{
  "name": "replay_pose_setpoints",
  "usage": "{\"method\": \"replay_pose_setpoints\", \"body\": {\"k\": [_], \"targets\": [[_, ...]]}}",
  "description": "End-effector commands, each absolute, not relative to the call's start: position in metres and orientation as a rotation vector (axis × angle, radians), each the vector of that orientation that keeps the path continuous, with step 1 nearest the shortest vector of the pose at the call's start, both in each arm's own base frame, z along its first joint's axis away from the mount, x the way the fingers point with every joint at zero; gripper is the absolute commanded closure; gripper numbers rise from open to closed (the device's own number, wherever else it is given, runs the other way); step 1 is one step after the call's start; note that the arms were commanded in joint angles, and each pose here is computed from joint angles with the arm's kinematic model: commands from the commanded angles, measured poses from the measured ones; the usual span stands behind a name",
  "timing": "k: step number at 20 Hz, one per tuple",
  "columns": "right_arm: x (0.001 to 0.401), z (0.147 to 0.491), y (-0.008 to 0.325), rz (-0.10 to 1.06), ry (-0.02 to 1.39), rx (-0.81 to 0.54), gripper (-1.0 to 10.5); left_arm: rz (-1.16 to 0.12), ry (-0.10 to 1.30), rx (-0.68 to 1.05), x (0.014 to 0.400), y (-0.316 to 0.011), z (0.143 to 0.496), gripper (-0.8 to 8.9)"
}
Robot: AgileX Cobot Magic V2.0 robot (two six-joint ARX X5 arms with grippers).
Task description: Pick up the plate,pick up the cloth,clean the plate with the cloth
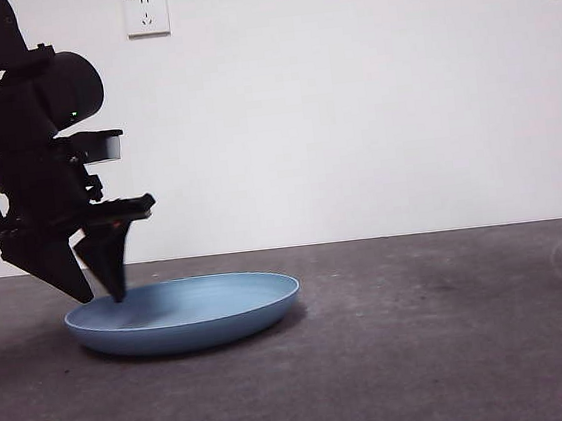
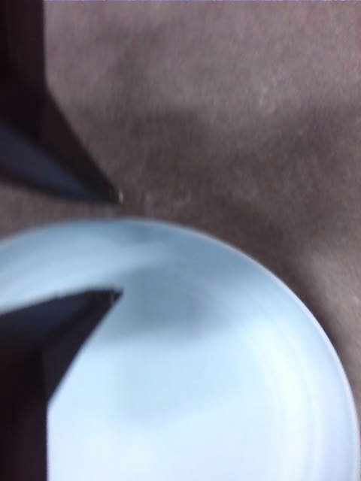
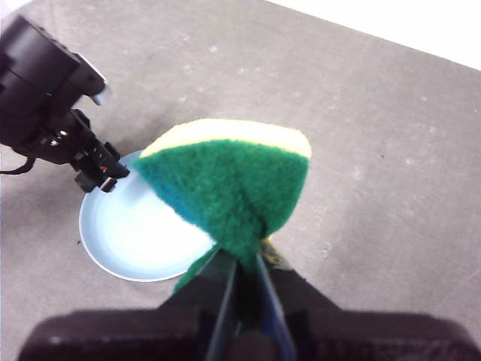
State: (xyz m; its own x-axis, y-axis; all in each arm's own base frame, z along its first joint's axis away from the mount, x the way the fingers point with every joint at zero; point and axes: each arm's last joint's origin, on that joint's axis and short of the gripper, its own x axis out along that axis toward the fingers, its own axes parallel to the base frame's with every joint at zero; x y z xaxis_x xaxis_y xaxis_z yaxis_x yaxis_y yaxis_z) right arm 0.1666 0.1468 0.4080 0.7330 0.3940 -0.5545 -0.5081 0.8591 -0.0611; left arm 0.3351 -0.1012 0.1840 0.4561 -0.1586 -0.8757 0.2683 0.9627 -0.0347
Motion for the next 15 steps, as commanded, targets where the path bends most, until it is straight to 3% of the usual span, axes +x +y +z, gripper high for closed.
{"method": "replay_pose_setpoints", "body": {"k": [1,4,7,12,15], "targets": [[0.173,0.402,0.148,0.473,0.581,-0.212,9.6,-0.299,1.116,0.029,0.331,-0.106,0.181,2.29],[0.188,0.392,0.151,0.433,0.632,-0.198,9.6,-0.326,1.112,-0.004,0.321,-0.113,0.195,2.30],[0.215,0.371,0.154,0.357,0.740,-0.181,9.6,-0.355,1.004,-0.016,0.307,-0.122,0.228,2.29],[0.272,0.309,0.163,0.246,0.960,-0.236,9.6,-0.383,0.768,0.000,0.263,-0.125,0.297,2.29],[0.302,0.262,0.170,0.273,1.112,-0.221,9.6,-0.422,0.663,-0.013,0.231,-0.118,0.331,2.30]]}}
